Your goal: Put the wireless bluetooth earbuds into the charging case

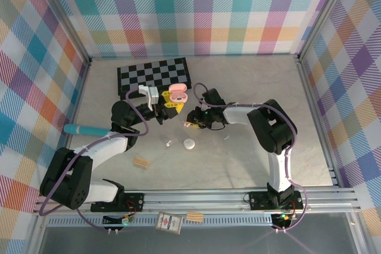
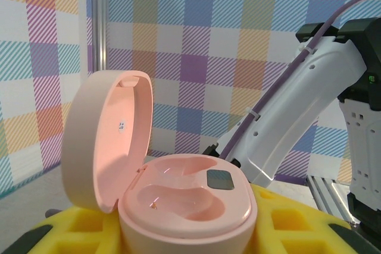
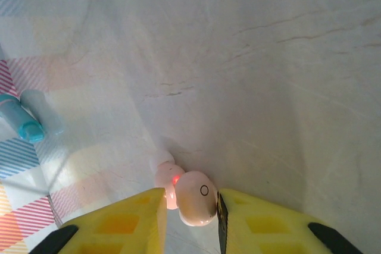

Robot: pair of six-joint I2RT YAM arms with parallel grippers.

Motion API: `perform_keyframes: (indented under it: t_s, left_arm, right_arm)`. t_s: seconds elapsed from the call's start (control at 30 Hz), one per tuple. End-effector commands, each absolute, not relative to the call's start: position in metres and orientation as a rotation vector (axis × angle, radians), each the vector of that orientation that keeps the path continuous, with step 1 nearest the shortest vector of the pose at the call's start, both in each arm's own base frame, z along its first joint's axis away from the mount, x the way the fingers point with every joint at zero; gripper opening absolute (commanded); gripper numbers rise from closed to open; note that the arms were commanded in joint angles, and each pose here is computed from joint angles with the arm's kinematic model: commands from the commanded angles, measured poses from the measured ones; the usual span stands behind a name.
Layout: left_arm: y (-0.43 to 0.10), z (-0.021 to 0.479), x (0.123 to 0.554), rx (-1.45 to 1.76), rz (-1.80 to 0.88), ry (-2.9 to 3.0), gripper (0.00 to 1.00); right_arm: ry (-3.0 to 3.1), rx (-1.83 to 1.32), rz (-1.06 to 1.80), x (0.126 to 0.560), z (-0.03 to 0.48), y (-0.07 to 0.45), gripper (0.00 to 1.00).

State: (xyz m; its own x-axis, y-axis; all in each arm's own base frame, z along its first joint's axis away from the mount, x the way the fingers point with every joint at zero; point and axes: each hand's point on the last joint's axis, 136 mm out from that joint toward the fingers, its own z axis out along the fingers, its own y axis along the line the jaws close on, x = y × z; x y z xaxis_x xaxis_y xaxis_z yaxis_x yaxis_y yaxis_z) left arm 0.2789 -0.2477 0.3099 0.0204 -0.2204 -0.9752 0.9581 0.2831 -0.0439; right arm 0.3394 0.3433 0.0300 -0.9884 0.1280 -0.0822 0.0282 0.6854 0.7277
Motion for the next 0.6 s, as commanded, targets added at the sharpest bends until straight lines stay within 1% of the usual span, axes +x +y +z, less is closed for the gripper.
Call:
perform_keyframes:
  t_s: [0.0,0.23,0.57]
  left_arm:
    - [-0.243,0.324,0.274,0.856,-1.067,1.116,0.35]
    - [-0.243,0.325,0.273,0.857,-1.064,1.113,0.35]
    - [-0.242,0.324,0.272,0.855,-1.065,1.116,0.35]
  right_arm:
    - [2.792,0.055,1.192,0.333,0.026,0.350,0.30]
    - [2.800,0.026,1.194,0.331,0.023,0.353,0.28]
    - [2.725,-0.016,1.268,0.335,0.035,0.362,0.28]
